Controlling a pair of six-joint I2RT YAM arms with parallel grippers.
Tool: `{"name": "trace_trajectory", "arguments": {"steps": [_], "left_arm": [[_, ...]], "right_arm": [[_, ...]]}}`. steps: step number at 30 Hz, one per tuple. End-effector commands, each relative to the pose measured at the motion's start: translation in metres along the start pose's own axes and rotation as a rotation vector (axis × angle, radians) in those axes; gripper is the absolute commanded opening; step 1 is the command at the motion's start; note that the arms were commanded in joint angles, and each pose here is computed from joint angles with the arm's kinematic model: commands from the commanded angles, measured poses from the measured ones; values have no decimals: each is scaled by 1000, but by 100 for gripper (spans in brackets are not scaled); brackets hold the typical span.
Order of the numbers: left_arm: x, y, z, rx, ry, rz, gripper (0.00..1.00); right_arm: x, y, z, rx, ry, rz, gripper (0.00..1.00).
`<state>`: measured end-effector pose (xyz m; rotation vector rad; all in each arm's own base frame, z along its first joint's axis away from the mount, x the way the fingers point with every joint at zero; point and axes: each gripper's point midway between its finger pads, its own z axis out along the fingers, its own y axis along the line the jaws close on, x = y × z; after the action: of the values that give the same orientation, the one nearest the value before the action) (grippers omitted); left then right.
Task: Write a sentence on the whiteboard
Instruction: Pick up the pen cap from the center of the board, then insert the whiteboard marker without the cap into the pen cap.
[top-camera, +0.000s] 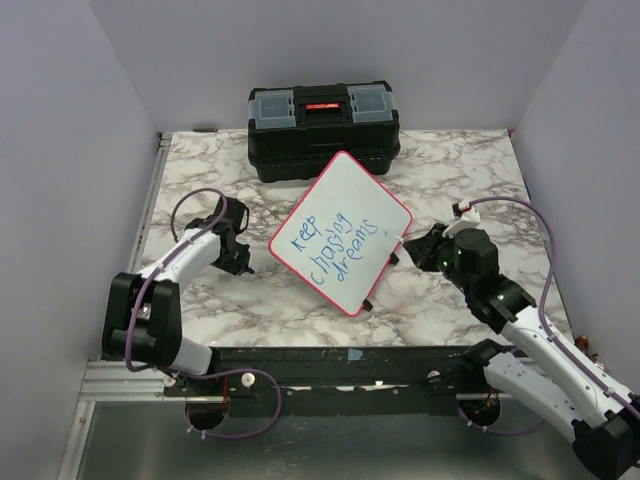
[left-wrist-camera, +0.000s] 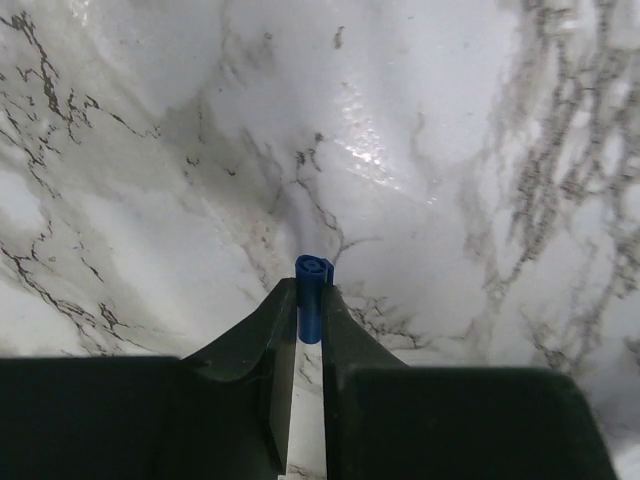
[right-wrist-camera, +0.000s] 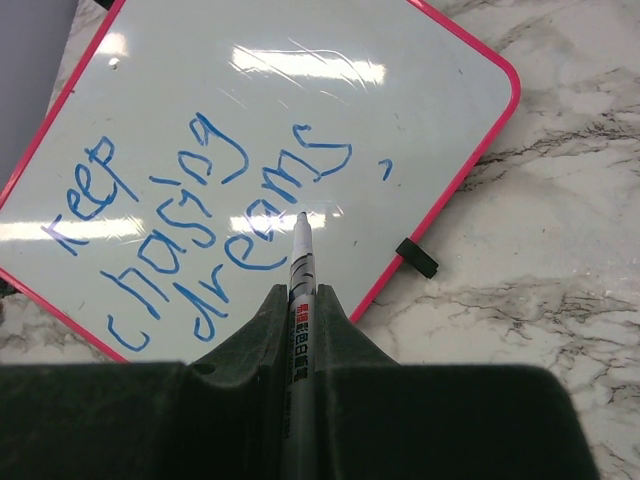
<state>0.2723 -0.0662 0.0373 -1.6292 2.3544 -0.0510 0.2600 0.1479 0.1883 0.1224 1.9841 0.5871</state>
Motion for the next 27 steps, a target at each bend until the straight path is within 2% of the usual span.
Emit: {"name": "trace_trajectory", "arguments": {"steps": [1,8,12,21,25,27], "left_arm": [[-17,-10,-25,144,-90,-10,0],[-26,-11,-48,296,-120,-31,0],[-26,-22,-65,403,-99,20,0],[-37,-17,-98,521,-142,28,0],[-37,-19,-117,645,-140,12,0],[-35,-28,-130,768,-144,42,0]], "right_arm": [[2,6,-1,-39,4,-17,1],[-4,18,-5,-100,-10,-8,1],[-7,27,-7,-144,-13,-22,1],[-15,65,-14,-328,10,-65,1],[-19,76,-15,-383,6,-79,1],[-21,80,-15,-396,4,-80,1]]}}
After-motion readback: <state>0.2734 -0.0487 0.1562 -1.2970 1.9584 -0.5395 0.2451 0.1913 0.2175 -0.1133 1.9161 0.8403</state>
